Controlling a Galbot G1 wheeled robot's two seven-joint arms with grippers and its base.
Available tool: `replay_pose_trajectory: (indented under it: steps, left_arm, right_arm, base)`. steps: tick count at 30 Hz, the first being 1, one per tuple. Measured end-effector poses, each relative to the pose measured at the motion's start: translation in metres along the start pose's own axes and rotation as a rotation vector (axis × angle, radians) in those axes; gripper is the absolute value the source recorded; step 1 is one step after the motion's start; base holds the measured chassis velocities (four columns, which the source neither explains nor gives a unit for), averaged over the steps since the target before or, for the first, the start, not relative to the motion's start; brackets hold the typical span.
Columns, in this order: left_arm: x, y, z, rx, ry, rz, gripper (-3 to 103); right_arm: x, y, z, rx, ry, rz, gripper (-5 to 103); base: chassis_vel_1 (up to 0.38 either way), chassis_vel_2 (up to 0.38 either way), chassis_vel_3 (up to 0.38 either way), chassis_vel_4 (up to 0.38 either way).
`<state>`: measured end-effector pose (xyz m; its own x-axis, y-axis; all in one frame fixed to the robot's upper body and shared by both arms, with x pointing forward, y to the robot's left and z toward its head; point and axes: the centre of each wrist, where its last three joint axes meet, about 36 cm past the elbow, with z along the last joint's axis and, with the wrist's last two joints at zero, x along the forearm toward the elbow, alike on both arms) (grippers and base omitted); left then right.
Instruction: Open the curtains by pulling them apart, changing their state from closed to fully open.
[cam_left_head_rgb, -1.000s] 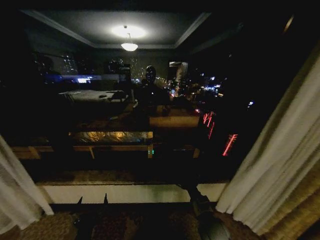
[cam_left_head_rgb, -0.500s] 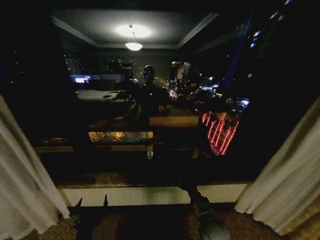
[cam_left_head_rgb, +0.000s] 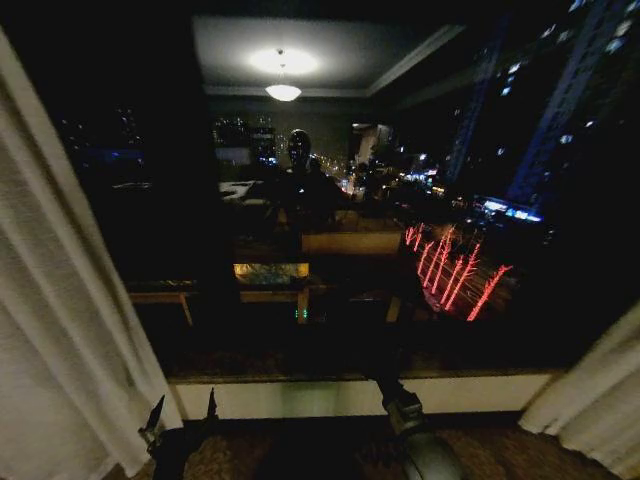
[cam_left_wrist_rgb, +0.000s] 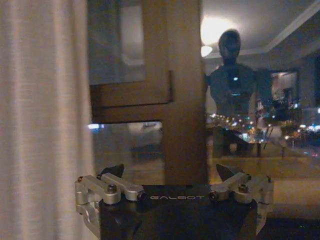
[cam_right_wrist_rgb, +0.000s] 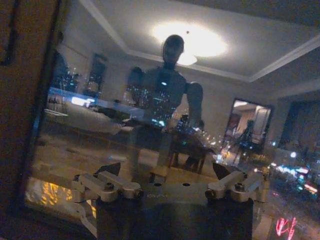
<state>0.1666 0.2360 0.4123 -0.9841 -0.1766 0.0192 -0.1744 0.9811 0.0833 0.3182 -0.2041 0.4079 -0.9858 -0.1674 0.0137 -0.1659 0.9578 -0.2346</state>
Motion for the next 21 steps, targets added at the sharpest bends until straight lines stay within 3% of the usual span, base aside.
replay_pose_trajectory:
  steps: [21]
  left_arm:
    - [-0.014,-0.002,0.006,-0.002,0.012,-0.004,100]
  right_arm:
    - [-0.015,0.0,0.006,0.008,-0.031,-0.008,100]
  base:
    - [0.299,0.406,-0.299,-0.408]
